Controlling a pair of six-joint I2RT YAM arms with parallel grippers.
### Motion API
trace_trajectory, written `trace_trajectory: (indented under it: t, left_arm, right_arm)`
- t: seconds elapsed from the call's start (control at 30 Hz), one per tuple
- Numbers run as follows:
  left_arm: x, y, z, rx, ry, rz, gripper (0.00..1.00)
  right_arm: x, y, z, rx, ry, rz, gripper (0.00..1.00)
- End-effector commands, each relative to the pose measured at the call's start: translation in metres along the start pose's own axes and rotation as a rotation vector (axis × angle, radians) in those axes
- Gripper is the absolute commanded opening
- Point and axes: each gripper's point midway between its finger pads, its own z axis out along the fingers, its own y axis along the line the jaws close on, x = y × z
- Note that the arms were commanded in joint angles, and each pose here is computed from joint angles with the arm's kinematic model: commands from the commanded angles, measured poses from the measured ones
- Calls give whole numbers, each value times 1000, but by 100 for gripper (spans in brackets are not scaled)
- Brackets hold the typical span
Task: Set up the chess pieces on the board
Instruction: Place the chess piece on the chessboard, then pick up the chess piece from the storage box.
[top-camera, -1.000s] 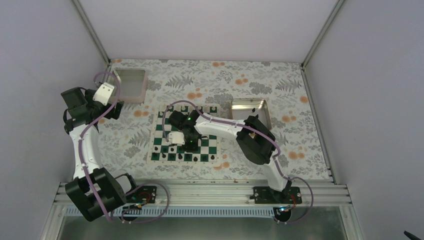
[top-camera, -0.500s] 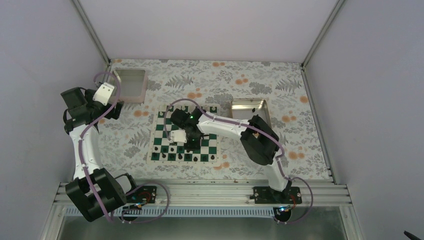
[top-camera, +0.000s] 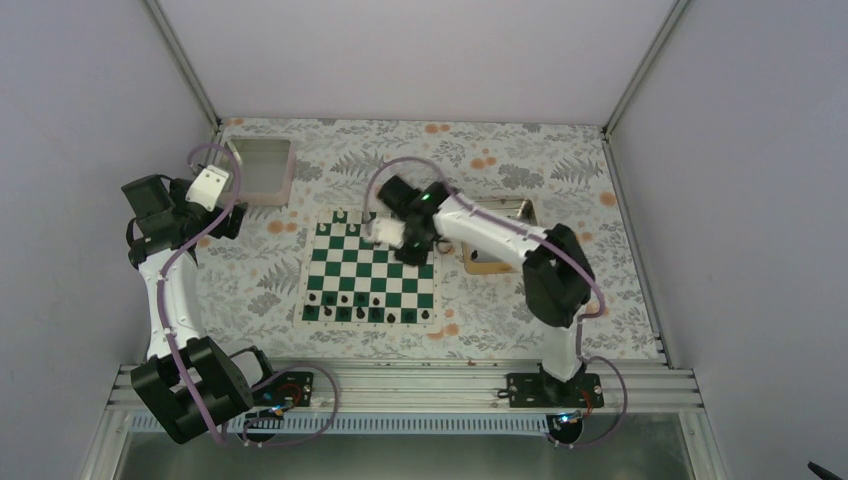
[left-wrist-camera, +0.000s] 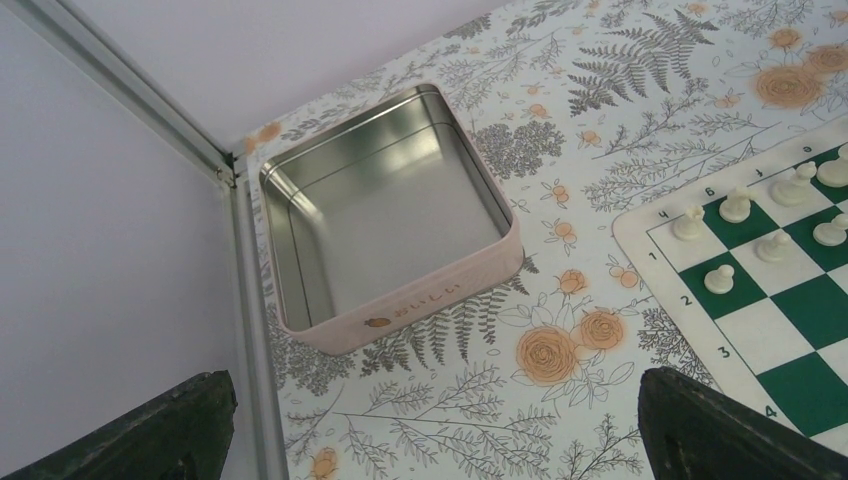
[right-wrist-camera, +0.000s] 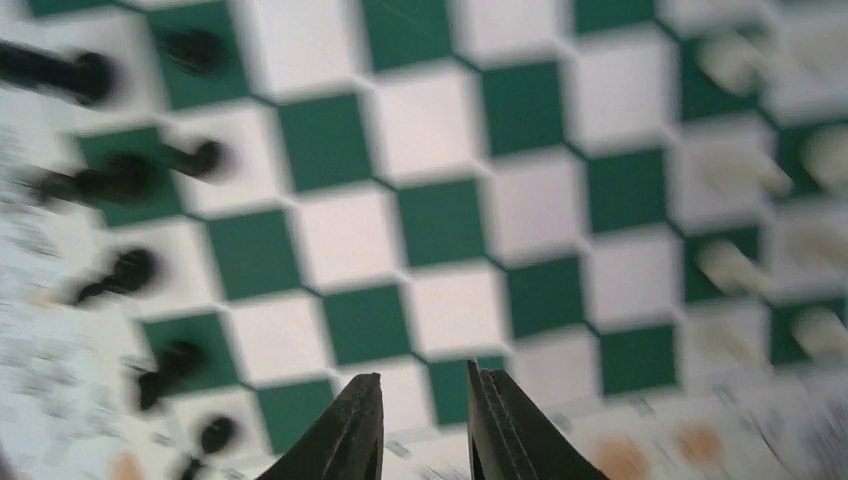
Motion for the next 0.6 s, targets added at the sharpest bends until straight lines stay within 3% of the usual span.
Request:
trace_trajectory:
  t: [0.0, 0.3, 0.57]
  left_arm:
    - [-15, 5, -10, -18, -39, 26, 100]
    - [-17, 7, -5, -7, -48, 9, 100]
    - [-16, 7, -4, -10, -46, 16, 100]
  right_arm:
    - [77, -82, -33, 129, 45, 221, 25]
    - [218, -165, -32, 212, 168, 539, 30]
    - [249, -201, -11, 245, 150, 640, 30]
